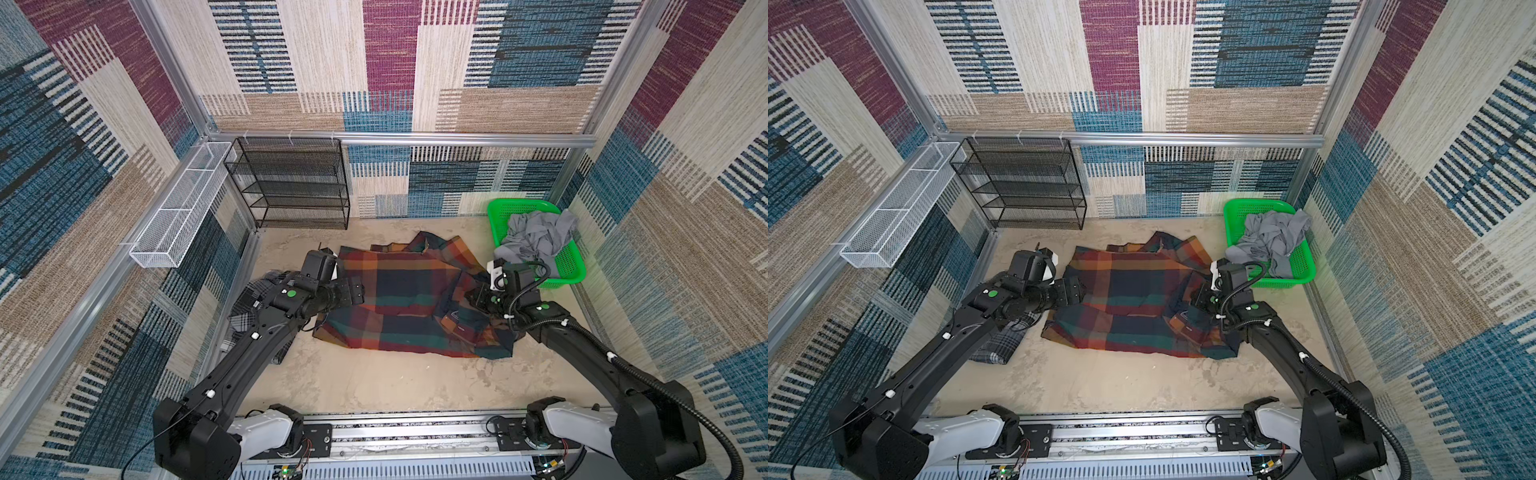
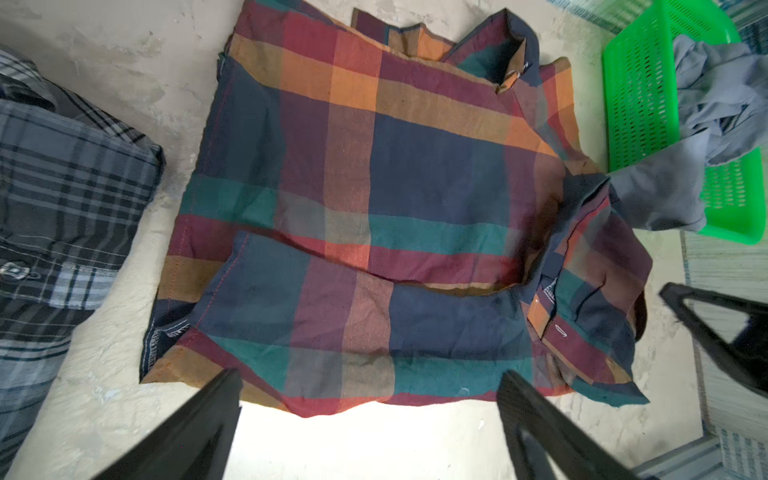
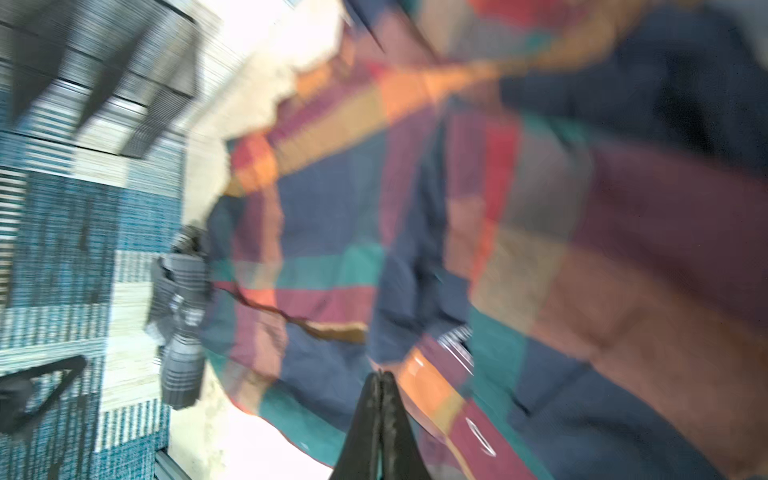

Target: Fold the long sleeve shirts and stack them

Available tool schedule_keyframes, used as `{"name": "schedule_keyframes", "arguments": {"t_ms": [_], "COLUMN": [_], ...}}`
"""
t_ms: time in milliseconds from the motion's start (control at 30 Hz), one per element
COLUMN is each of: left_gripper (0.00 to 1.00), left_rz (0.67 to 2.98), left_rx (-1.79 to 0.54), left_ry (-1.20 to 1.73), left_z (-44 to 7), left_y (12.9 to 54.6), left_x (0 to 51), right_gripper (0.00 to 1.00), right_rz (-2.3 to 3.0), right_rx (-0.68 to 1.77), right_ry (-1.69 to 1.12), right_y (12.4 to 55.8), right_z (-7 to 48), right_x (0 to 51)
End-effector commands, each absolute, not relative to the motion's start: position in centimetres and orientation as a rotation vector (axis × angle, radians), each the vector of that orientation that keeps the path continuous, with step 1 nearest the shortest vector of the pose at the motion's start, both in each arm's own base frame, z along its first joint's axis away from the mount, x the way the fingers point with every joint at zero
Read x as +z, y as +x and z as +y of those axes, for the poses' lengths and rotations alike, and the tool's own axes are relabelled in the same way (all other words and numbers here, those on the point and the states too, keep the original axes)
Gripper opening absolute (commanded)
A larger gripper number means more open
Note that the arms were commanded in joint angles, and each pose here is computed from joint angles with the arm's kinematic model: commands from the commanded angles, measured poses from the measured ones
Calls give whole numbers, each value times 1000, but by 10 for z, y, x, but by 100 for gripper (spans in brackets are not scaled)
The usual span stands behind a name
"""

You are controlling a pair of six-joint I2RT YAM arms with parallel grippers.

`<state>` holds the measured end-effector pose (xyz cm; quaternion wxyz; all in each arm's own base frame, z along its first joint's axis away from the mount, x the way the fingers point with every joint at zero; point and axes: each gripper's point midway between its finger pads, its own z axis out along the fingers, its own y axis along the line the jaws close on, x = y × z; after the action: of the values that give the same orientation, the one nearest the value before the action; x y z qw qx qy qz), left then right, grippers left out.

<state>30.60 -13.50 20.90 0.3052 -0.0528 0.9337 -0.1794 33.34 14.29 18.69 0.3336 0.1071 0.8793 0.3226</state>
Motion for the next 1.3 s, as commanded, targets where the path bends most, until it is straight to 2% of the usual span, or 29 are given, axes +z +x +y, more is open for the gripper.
{"name": "schedule_keyframes", "arguments": {"t_ms": [0,100,133,167,333,500,733,867,1000,1267], "left_gripper": [99,99,99,99,99,99,99,99,99,99], "left_rz": [2449,2436,2433,2435,2449,2465,2473,2487,2476,2484], "left_rx": [-469,-478,-481,-480,-455,-434,-395,-379,-349,-322], "left_ry": [-110,-120,-124,-130,-138,-142,-141,-132,-138,-136], "left_z": [-129,-126,-125,-124,-119,-113,-106,-103,-98,-93], "left_y": [302,297,296,294,291,289,284,282,282,281], "left_x": [215,216,215,213,202,194,183,179,174,169], "right_gripper": [0,47,57,60,63,62,62,63,63,59], "right_rz": [2262,2342,2356,2369,2449,2496,2542,2531,2483,2548], "right_rx": [785,690,685,677,711,682,592,483,494,582], "right_ry": [239,322,333,349,421,462,486,467,476,483], "right_y": [340,330,323,318,290,281,281,274,269,264], "right_z": [139,124,122,119,118,113,105,89,86,99], "right_x": [215,194,182,171,117,84,61,73,86,56]}}
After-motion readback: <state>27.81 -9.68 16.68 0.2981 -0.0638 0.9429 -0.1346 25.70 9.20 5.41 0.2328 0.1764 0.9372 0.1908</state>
